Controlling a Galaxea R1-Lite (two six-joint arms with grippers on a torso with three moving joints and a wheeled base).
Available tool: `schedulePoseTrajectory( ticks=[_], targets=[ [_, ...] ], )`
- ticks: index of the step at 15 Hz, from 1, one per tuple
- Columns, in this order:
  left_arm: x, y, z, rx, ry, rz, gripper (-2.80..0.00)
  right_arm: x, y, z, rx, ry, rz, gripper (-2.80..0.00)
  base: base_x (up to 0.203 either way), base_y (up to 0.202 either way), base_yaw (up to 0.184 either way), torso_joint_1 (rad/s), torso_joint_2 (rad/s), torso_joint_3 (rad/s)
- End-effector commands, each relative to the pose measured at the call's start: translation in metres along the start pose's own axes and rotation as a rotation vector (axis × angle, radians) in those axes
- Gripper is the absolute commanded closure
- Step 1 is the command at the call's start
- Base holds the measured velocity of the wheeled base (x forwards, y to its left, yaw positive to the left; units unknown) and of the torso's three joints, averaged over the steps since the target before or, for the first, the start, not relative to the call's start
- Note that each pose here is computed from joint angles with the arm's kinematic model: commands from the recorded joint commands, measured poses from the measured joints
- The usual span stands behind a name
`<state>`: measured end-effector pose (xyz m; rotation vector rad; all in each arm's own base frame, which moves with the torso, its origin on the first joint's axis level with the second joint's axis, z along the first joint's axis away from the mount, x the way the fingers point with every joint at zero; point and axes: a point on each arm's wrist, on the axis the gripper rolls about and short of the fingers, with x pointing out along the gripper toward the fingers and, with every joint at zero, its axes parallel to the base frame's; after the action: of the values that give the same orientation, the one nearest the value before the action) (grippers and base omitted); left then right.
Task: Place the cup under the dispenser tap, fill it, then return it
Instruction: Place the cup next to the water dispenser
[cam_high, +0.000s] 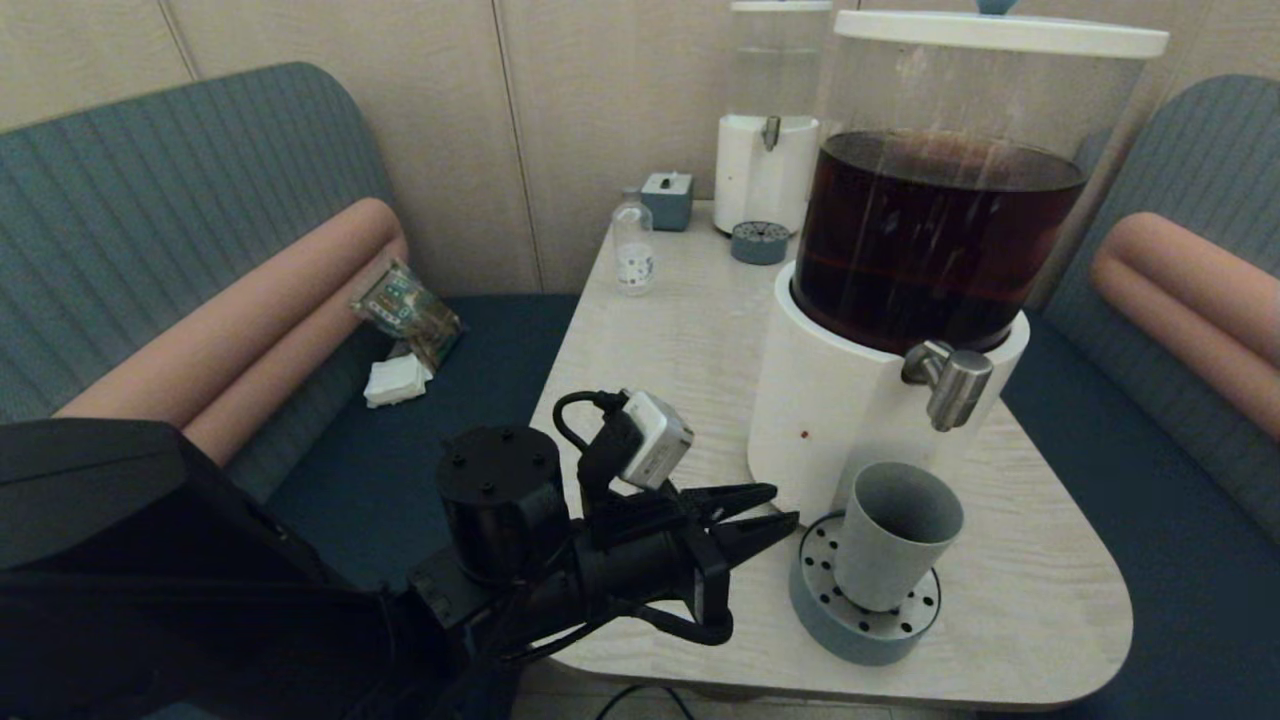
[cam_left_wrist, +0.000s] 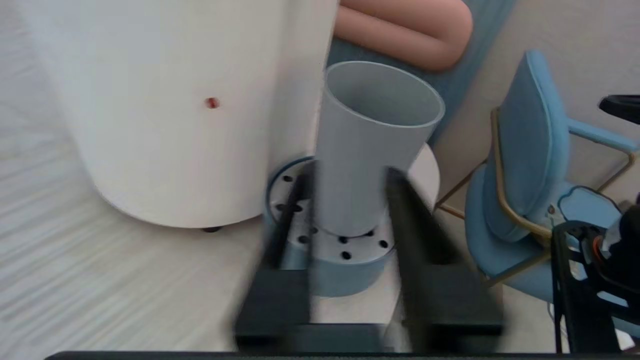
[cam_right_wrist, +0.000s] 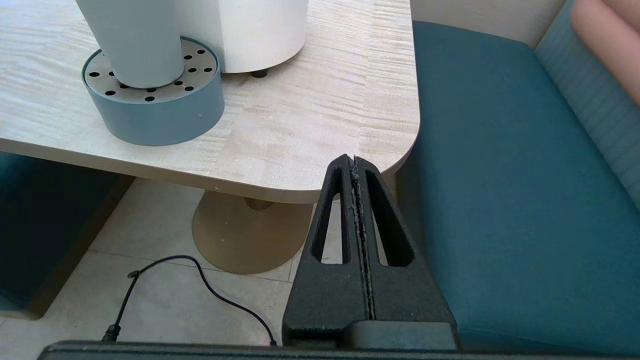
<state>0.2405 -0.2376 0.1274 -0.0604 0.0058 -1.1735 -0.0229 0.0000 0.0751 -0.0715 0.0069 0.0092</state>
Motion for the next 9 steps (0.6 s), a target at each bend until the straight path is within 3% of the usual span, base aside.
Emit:
schedulePoseTrajectory(
  ticks=[1,9],
  targets=[
    [0.004,-0.003,-0.004,-0.002,0.006,-0.015,-2.80,0.000,0.000,0.000,-0.001,-0.001,0.002,0.00,0.000,0.000,0.000,0.000,0.00,0.000],
    [0.038,-0.012,-0.033,-0.020,0.047,-0.071,-2.80,0.000,0.000,0.000,-0.001,-0.001,0.002,0.00,0.000,0.000,0.000,0.000,0.00,0.000]
  ],
)
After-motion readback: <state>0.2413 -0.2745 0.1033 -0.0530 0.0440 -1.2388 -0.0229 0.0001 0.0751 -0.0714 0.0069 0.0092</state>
